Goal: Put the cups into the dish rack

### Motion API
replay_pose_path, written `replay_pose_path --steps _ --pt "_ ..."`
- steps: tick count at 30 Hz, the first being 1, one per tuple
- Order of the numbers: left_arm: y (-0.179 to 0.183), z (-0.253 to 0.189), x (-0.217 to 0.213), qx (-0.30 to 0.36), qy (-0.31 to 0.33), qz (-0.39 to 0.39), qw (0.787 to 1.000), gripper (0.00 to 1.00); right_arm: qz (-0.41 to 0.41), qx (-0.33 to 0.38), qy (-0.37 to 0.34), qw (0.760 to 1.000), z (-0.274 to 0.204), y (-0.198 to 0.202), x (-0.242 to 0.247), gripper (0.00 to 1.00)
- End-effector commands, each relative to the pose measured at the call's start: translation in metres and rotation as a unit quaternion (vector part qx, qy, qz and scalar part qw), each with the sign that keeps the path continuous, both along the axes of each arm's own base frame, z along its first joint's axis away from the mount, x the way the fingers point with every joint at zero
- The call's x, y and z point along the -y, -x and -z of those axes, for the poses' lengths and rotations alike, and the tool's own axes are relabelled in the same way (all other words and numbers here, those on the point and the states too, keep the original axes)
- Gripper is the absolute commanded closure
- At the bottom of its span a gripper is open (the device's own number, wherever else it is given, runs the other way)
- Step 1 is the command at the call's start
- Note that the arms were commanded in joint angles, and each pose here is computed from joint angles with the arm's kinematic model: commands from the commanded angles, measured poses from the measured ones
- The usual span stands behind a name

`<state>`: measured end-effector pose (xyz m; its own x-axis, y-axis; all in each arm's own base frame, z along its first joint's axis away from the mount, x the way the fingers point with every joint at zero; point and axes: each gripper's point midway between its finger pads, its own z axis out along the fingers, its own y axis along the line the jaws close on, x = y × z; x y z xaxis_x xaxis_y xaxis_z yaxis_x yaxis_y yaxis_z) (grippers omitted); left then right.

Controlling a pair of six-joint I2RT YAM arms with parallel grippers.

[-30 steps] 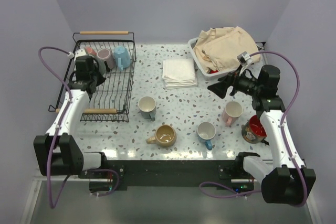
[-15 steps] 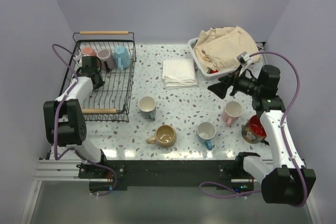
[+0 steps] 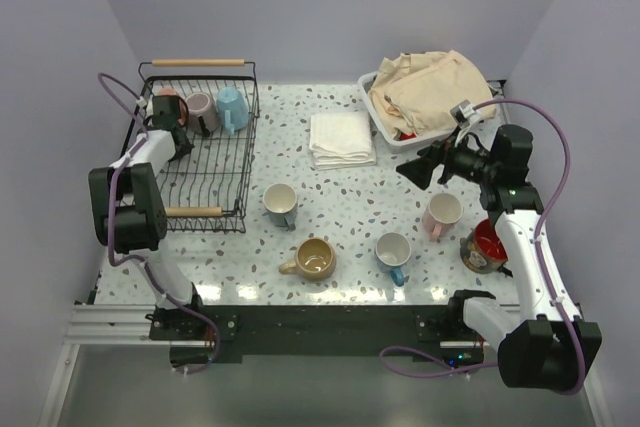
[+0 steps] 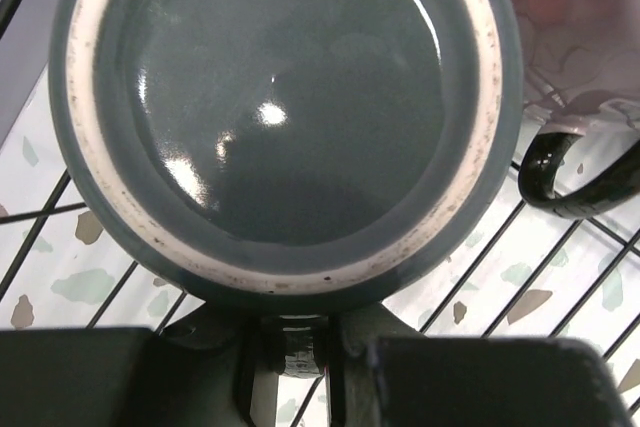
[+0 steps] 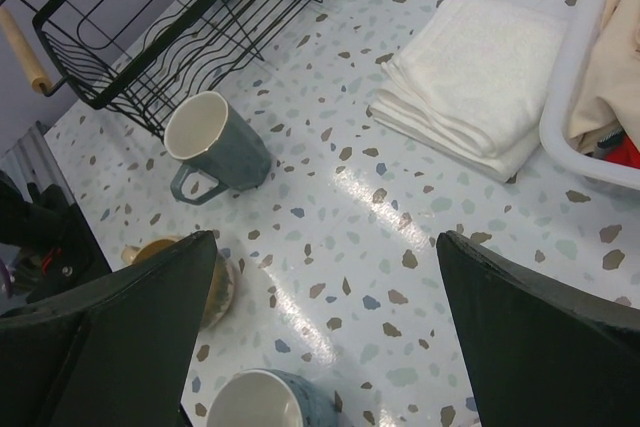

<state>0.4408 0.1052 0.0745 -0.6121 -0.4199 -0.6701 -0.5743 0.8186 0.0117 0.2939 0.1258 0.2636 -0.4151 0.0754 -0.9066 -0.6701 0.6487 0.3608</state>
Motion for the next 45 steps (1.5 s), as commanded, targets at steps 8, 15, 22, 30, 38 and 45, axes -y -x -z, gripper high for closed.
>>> replay_pose_path --steps 8,15,22,30,38,45 --pt "-0.039 -0.027 -0.013 0.06 -0.015 0.001 0.998 0.83 0.005 0.029 0.014 0.999 -0.012 -0.005 0.003 0.03" --pt "-0.042 -0.03 -0.013 0.06 -0.007 0.004 0.998 0.59 0.005 0.031 0.017 0.999 -0.012 -0.006 0.004 0.03" --pt "-0.034 -0.06 -0.008 0.094 0.016 0.001 0.995 0.35 0.002 0.032 0.019 0.999 -0.012 -0.005 0.003 0.02" --pt "-0.007 -0.113 0.016 0.16 0.051 0.034 0.985 0.25 -0.021 0.05 0.036 0.998 -0.013 0.002 0.001 0.01" --pt "0.05 -0.145 0.077 0.219 0.131 0.141 0.957 0.2 -0.048 0.065 0.063 0.995 -0.003 0.006 0.001 0.01" --pt "0.108 -0.165 0.124 0.26 0.161 0.257 0.917 0.18 -0.13 -0.002 0.141 0.981 0.023 0.01 -0.031 0.02"
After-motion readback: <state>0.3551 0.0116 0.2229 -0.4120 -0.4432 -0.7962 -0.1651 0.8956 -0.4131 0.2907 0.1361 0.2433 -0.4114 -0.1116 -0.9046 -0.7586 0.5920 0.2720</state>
